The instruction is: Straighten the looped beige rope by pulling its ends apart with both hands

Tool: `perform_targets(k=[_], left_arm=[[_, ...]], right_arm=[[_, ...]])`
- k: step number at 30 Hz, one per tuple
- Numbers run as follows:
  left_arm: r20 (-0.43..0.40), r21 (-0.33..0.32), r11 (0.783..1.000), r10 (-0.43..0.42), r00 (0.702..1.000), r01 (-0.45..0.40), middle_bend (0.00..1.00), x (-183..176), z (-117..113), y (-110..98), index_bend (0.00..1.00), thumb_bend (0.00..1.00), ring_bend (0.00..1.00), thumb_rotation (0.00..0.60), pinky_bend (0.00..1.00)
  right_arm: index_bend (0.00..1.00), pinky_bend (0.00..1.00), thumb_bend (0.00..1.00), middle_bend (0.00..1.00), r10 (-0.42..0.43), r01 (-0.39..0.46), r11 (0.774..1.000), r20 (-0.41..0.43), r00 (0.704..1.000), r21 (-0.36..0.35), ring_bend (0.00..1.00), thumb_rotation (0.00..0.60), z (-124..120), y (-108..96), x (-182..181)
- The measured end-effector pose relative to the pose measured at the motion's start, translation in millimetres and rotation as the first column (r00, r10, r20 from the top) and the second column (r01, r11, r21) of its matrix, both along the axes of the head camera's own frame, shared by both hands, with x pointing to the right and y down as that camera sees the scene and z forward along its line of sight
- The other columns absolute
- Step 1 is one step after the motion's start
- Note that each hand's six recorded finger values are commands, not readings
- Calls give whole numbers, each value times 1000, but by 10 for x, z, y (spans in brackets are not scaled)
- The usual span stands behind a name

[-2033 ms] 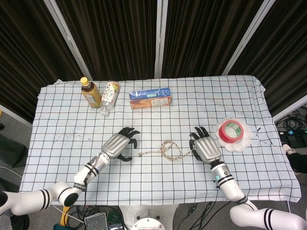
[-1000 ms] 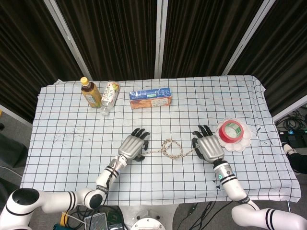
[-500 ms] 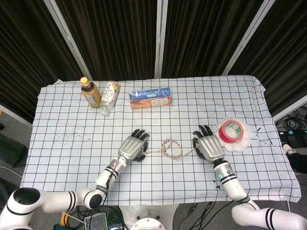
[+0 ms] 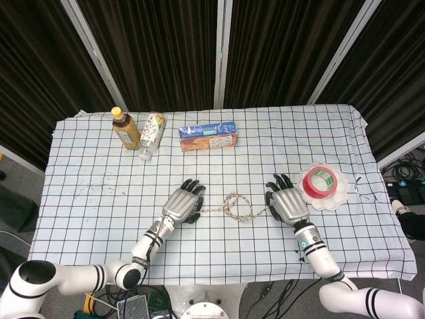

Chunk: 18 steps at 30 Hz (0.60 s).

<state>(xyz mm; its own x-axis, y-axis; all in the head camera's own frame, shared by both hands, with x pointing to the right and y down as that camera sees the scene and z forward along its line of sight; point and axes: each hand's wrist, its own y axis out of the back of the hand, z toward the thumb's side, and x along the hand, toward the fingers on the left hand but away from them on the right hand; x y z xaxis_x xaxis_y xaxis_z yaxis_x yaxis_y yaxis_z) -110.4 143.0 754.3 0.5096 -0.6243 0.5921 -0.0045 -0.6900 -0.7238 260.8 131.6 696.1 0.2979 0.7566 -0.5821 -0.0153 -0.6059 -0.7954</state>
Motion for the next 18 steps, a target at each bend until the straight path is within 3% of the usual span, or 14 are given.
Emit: perform_targets(k=[18], left_arm=[[-10,-1,1000,0,1000,0,179,12,7,2,606,448,0,594,0]], right_arm=[[639,0,514,212,3,-3,1000,-2,1000,2,0,600,-5,7,2]])
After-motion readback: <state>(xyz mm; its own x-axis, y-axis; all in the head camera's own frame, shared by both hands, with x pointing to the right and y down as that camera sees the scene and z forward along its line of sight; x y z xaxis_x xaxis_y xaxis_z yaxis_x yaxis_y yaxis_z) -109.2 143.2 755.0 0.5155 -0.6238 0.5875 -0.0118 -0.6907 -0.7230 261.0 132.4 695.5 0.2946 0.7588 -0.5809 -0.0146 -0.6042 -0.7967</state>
